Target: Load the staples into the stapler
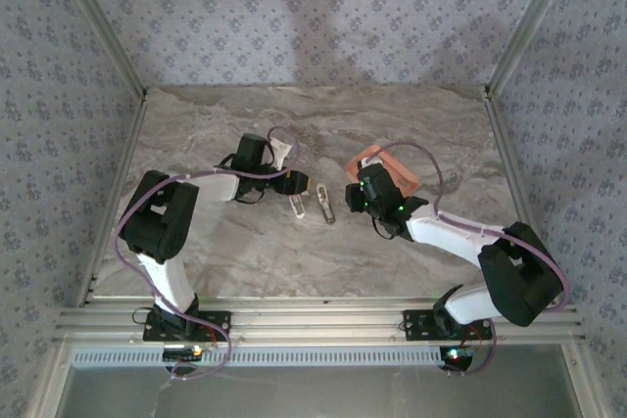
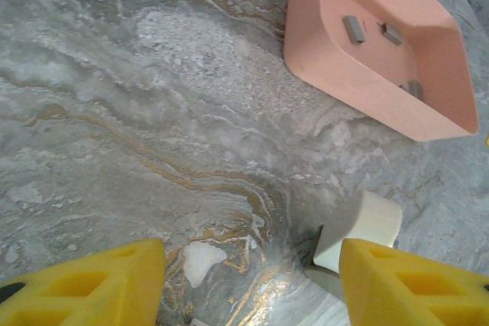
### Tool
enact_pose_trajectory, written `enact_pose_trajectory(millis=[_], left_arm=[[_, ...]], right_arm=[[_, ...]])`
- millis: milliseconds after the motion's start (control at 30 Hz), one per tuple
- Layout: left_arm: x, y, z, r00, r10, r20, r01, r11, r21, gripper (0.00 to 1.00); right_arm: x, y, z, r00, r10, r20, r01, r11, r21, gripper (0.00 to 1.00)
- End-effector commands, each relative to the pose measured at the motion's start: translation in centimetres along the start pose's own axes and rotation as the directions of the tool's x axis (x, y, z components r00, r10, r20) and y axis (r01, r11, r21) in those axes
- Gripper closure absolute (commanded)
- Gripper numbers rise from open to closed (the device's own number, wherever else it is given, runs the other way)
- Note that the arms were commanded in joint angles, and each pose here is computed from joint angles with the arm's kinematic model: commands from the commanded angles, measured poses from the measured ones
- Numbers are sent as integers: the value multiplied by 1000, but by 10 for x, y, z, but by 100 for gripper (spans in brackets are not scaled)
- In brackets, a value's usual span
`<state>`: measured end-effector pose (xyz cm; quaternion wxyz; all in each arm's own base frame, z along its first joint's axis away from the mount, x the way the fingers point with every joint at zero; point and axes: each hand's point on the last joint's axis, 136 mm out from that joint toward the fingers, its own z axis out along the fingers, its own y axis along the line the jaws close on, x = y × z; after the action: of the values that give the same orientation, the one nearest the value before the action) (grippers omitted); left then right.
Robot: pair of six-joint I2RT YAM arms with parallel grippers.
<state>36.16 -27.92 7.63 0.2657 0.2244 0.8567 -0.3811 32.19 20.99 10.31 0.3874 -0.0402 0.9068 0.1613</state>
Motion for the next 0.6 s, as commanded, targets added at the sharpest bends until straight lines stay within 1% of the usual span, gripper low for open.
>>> enact_pose_trajectory(millis=[0, 133, 267, 567], left_arm=[[-13, -19, -12, 996, 76, 38, -79, 995, 68, 39], [-10, -28, -16, 995, 93, 35, -96, 990, 101, 42], [-5, -35, -21, 993, 116, 27, -118, 988, 99, 43], [20, -52, -12, 988, 145, -57, -135, 981, 142, 45]], right_arm=[[-6, 3, -2, 1000, -8, 19, 9, 1000, -17, 77], [-6, 5, 0, 1000, -9, 13, 9, 1000, -23, 78], [-7, 8, 1, 1000, -13, 12, 13, 1000, -27, 78], [-6, 12, 4, 1000, -18, 3, 18, 999, -35, 78]])
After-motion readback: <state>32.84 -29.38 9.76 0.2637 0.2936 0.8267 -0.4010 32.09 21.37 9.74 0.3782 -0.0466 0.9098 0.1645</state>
